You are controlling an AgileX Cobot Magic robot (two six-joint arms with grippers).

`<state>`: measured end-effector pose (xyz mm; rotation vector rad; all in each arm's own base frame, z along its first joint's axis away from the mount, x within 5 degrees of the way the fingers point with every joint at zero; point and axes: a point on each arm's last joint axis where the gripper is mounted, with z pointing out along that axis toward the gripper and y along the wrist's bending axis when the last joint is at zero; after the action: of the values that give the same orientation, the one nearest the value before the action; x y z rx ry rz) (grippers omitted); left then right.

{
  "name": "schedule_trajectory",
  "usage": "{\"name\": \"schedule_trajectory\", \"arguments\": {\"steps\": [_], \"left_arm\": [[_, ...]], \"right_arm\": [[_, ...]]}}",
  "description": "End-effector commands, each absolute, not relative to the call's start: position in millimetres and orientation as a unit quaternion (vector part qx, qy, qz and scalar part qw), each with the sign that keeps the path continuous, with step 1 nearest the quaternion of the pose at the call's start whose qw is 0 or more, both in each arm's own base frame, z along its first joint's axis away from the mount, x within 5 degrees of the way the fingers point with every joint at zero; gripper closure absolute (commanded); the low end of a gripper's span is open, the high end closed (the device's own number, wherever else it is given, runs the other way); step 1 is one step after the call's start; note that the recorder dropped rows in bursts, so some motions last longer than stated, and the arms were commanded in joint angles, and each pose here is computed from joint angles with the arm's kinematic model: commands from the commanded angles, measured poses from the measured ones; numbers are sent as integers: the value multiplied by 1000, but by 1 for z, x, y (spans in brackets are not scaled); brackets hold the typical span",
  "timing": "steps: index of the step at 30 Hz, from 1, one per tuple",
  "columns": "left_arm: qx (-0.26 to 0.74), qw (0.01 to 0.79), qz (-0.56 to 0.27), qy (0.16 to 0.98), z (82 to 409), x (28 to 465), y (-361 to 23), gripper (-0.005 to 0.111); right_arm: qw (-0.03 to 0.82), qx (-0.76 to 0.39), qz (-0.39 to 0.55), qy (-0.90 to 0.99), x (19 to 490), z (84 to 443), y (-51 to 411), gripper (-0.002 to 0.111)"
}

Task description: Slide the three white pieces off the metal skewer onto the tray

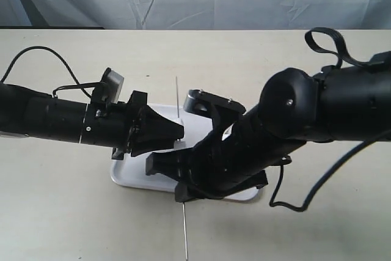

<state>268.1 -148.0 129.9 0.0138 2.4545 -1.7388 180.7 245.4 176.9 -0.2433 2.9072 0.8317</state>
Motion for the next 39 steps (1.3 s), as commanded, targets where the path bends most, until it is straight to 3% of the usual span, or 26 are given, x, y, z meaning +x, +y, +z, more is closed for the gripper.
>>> {"name": "schedule_trajectory", "arguments": {"steps": [1, 23, 30, 39], "left_arm": [[3, 67, -582, 811, 130, 267, -150, 74], [-10, 80, -545, 835, 122, 271, -146, 81], [-3, 87, -541, 836, 122, 271, -146, 99], [-6, 90, -532, 842, 120, 272, -145, 101]], "right_arm": [[37, -93, 276, 956, 188, 175, 256, 109], [-8, -102, 271, 957, 180, 174, 255, 109], [-19, -120, 278, 953, 169, 179, 260, 109], [-66, -159, 266, 948, 138, 188, 267, 109]]}}
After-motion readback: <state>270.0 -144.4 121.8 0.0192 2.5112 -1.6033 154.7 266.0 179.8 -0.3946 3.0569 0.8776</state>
